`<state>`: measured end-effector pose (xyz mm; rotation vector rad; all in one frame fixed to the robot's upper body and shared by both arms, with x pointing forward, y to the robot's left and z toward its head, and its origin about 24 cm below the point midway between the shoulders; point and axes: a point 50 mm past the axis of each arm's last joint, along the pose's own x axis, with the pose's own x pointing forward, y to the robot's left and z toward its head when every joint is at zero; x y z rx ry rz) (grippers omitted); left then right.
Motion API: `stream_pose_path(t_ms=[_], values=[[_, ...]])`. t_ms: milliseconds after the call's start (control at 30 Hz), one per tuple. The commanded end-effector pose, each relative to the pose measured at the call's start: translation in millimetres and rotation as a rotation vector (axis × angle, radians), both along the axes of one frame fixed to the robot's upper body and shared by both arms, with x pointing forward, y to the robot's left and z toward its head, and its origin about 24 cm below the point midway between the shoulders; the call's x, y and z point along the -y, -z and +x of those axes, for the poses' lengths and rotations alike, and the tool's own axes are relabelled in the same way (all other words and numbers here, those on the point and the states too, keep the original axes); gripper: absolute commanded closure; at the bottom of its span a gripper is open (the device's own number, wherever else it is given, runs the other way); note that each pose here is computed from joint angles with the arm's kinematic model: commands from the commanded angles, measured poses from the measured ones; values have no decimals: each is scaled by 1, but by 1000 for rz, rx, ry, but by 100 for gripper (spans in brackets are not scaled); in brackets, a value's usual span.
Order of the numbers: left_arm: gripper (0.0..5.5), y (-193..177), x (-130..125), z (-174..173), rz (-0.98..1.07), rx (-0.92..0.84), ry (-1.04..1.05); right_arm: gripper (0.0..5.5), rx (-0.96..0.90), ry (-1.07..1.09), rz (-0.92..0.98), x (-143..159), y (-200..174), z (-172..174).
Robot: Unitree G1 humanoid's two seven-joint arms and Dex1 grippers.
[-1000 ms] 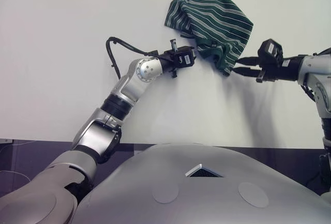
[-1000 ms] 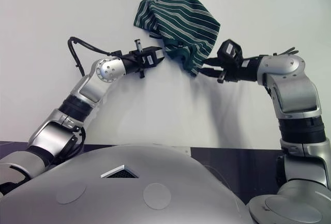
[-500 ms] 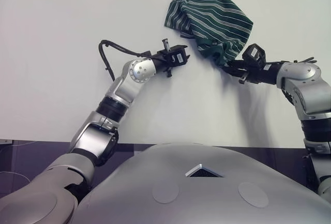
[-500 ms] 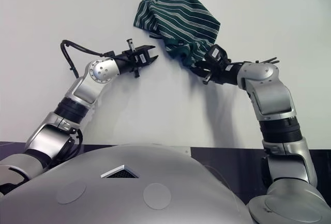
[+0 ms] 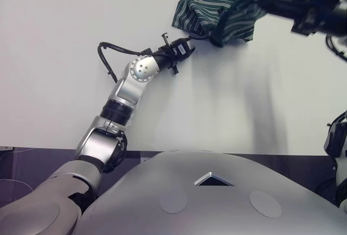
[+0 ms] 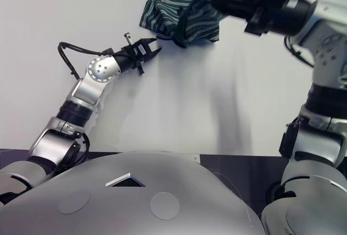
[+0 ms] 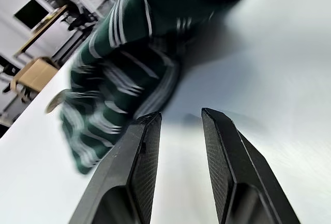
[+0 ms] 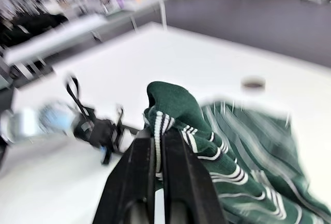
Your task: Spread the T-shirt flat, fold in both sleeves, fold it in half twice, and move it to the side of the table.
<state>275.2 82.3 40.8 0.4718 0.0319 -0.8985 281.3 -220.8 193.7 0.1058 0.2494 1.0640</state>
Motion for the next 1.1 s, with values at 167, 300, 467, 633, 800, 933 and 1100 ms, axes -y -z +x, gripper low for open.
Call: stream_pose_path(t_ms=[167,300,467,633,800,933,1100], values=[[340,-99,9,-4,-652,-35,83,550,135,-19,39,-10,-61,23],[277,-98,10,-6,-618,-52,57,550,141,-15,56,-15,-71,30],[270,-82,20,-33,-545,-189,135,550,121,-18,82,-18,-73,29],[270,-56,21,-10,-484,-195,-78,550,83,-50,137,-27,-70,26],[270,-40,28,6,-539,-257,-204,550,55,-64,157,-32,-65,21],[327,-32,29,4,-546,-289,-229,550,46,-53,162,-32,-61,21],[426,-26,18,6,-548,-289,-279,550,47,-31,147,-28,-57,22]])
